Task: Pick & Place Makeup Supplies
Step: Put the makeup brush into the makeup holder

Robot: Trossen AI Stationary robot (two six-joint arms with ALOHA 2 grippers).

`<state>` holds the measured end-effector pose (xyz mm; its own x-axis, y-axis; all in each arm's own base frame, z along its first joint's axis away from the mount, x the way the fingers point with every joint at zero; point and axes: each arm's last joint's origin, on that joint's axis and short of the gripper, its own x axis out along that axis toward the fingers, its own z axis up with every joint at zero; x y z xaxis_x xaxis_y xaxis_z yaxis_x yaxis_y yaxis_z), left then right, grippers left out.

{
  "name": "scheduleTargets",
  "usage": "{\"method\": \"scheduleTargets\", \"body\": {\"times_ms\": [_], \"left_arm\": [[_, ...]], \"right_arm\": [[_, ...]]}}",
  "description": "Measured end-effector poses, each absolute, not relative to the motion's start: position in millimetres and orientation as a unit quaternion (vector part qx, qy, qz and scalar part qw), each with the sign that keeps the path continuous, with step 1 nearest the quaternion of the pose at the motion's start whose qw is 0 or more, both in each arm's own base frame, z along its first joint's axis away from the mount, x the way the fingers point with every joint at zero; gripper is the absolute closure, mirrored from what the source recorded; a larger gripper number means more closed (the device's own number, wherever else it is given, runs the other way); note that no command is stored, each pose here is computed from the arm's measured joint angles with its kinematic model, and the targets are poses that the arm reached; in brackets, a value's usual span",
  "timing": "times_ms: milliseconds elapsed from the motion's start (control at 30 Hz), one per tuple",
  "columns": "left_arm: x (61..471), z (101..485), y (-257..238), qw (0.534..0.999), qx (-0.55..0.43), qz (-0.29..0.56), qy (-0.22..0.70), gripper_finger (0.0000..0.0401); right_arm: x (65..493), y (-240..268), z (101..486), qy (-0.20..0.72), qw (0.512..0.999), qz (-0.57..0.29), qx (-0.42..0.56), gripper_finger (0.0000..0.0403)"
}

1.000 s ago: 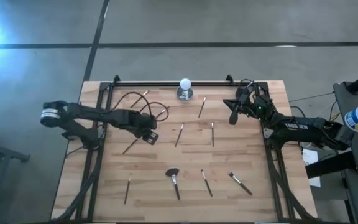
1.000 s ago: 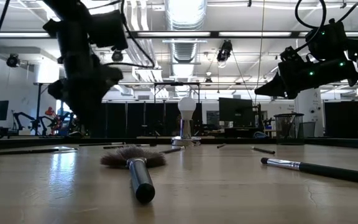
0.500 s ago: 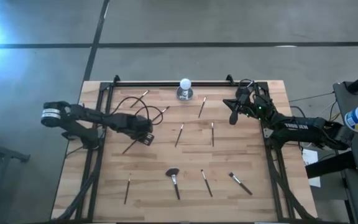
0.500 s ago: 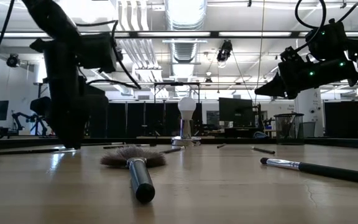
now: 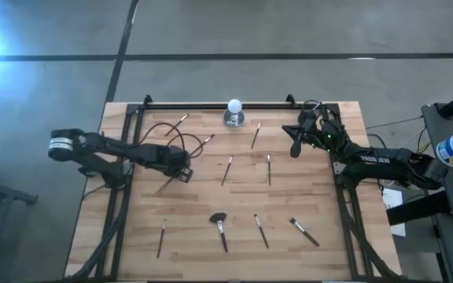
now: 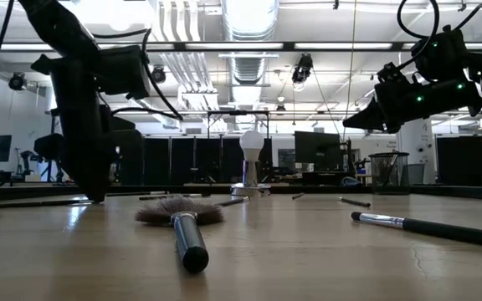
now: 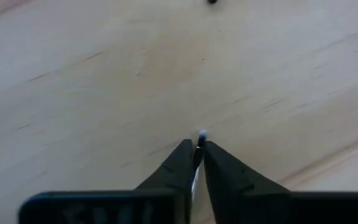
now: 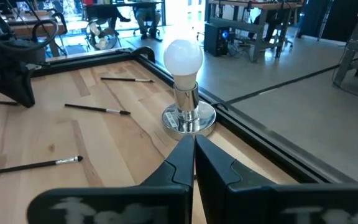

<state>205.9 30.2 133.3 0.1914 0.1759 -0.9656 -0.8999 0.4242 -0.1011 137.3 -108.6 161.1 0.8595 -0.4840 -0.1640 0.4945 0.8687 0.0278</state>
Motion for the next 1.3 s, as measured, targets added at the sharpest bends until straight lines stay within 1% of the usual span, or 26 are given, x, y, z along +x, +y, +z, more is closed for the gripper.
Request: {"method": "scheduleTargets", "body": {"times_ms": [67, 133, 367, 467, 567, 767, 1033, 1100, 1300], "left_arm": [[203.6, 130.6, 29.9, 0.677, -0.365, 0.398, 0.499, 0.0388], [202.2, 130.7, 29.7, 0.677, -0.367, 0.4, 0.498, 0.0396], [201.8, 149.4, 30.9, 0.701, -0.367, 0.401, 0.462, 0.04], [204.0, 164.3, 32.7, 0.726, -0.366, 0.405, 0.418, 0.0401], [201.5, 169.8, 33.0, 0.738, -0.362, 0.411, 0.394, 0.0401], [211.2, 183.0, 35.6, 0.793, -0.358, 0.396, 0.292, 0.0401], [229.7, 188.3, 39.4, 0.883, -0.334, 0.318, 0.083, 0.0401], [230.7, 186.2, 39.5, 0.896, -0.326, 0.299, 0.04, 0.0401], [234.2, 178.9, 41.6, 0.922, -0.271, 0.277, -0.015, 0.0401]], "right_arm": [[137.2, -108.6, 161.0, 0.076, 0.964, -0.254, 0.035, 0.0392], [137.2, -108.6, 160.9, 0.076, 0.964, -0.254, 0.035, 0.0392], [137.1, -108.5, 160.8, 0.076, 0.964, -0.254, 0.036, 0.0392], [137.1, -108.5, 160.8, 0.076, 0.963, -0.254, 0.036, 0.0392], [137.1, -108.5, 160.8, 0.076, 0.963, -0.254, 0.036, 0.0392], [137.1, -108.5, 160.7, 0.076, 0.963, -0.254, 0.036, 0.0392], [137.2, -108.4, 160.6, 0.077, 0.964, -0.254, 0.036, 0.0392], [137.3, -108.2, 160.6, 0.077, 0.964, -0.252, 0.036, 0.0392], [138.1, -106.9, 160.9, 0.071, 0.969, -0.231, 0.052, 0.0392]]}}
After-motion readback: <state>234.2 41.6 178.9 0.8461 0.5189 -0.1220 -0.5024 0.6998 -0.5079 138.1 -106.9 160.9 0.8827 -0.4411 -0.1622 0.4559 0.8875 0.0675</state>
